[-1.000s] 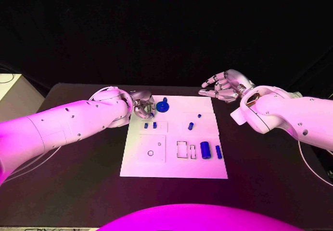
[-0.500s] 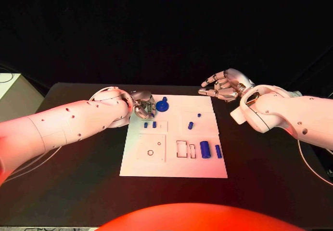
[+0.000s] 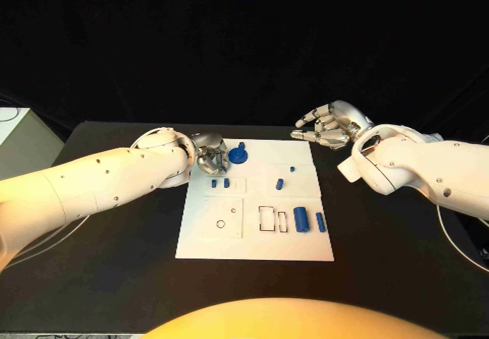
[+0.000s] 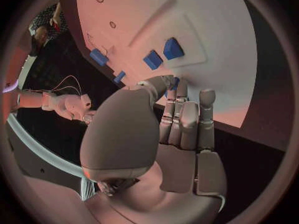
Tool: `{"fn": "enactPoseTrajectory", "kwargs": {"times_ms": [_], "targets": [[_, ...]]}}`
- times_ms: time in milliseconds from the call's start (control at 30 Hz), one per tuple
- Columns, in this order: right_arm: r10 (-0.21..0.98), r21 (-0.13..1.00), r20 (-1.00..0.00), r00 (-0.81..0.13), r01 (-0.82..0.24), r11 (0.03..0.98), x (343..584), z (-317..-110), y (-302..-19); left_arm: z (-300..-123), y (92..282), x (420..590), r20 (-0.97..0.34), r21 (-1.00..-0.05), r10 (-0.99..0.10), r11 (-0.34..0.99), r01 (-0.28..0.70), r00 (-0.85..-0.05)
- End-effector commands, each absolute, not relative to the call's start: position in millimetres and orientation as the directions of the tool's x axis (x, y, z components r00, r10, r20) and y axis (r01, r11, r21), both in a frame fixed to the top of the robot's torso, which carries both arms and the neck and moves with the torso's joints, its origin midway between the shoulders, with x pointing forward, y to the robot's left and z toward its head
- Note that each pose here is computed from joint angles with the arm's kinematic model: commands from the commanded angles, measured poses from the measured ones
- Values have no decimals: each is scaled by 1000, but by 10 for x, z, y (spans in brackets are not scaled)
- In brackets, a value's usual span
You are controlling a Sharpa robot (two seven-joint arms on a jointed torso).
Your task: Assemble the parts on the task board
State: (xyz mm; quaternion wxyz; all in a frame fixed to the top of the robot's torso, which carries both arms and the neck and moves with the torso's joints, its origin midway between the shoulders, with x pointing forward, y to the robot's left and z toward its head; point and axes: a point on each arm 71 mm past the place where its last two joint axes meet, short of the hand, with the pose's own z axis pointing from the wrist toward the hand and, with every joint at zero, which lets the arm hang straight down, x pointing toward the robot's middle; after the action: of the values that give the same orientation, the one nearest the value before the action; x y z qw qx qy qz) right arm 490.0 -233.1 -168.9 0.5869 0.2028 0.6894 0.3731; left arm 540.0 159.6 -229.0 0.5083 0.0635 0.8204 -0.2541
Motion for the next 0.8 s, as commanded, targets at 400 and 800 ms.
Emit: {"fn": "enactPoseTrajectory", "kwargs": {"times_ms": [400,800], "targets": [[713,751,-660,-237,-171,638,4894,-1686,-2320,-2347,1591,5403,-848,-333,-121,879,340,-517],[713,751,-660,-237,-171,638,4894,-1687,-2322,-2360,1589,5400,-845,-331,-116,881,339,-523]]}}
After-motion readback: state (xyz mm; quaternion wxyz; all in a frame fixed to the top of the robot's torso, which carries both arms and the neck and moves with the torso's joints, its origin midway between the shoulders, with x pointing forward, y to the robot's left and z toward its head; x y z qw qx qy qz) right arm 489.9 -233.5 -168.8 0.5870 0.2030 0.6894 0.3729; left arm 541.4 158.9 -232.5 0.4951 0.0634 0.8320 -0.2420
